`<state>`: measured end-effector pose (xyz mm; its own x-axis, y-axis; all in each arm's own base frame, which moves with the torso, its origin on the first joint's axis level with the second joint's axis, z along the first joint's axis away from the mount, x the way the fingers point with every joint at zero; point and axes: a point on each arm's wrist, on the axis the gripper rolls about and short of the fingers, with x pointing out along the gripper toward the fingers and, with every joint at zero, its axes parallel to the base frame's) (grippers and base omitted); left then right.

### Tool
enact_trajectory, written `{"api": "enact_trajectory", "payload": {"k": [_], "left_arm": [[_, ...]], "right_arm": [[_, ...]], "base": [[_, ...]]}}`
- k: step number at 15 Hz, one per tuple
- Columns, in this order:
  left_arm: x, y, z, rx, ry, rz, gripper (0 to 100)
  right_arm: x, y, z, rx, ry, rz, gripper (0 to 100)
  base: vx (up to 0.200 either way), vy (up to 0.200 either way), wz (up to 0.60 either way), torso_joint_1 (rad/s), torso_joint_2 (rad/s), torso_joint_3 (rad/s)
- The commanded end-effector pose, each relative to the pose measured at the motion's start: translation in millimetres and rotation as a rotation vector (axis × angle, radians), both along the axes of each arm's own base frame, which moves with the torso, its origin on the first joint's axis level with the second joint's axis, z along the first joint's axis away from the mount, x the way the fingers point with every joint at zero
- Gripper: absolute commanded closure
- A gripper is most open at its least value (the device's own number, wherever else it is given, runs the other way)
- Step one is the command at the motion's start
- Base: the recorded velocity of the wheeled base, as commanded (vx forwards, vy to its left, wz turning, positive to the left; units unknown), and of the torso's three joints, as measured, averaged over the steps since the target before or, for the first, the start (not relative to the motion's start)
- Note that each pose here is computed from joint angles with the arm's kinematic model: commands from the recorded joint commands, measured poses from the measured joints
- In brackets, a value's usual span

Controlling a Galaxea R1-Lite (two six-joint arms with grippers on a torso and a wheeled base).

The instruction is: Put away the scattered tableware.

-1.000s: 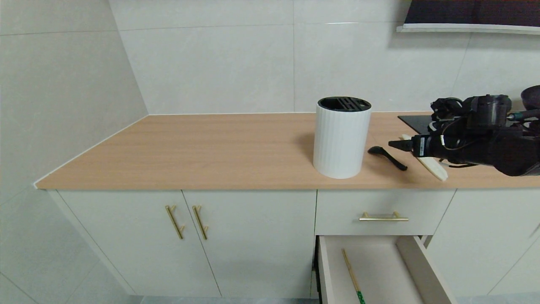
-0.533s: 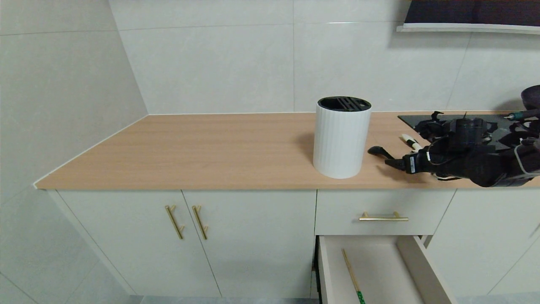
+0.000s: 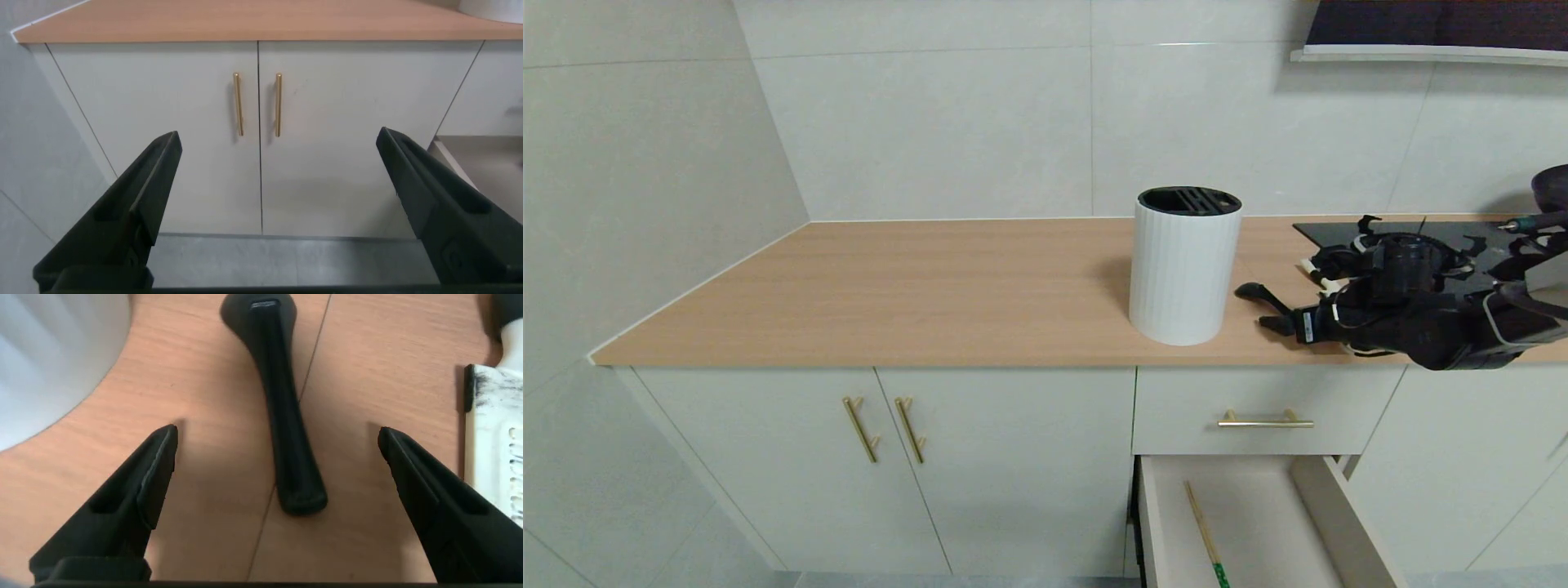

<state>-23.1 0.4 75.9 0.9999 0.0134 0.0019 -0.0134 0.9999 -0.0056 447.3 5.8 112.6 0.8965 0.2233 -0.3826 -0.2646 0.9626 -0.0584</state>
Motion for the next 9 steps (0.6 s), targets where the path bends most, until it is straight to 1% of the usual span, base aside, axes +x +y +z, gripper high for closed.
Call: {"api": "enact_trajectory", "payload": {"k": [1, 2, 3, 9], "left_arm": [[0.0, 0.0, 0.2, -0.001, 0.0, 0.0, 0], [0.0, 0.0, 0.2, -0.001, 0.0, 0.0, 0], [0.2, 0.0, -0.2, -0.001, 0.002, 0.0, 0], [0.0, 0.0, 0.2, -0.001, 0.0, 0.0, 0]], "right_arm": [[3.0, -0.8, -3.9, 0.0, 0.005, -0.001, 0], [4.2, -0.8, -5.6, 0.001, 0.008, -0.002, 0], [4.7, -0.8, -6.5, 0.001, 0.01, -0.002, 100], [4.8, -0.1, -7.2, 0.007, 0.013, -0.001, 100]], "base": [[0.0, 0.0, 0.0, 0.0, 0.0, 0.0], [0.0, 0.0, 0.0, 0.0, 0.0, 0.0], [0.0, 0.0, 0.0, 0.0, 0.0, 0.0], [0.0, 0.0, 0.0, 0.0, 0.0, 0.0]]}}
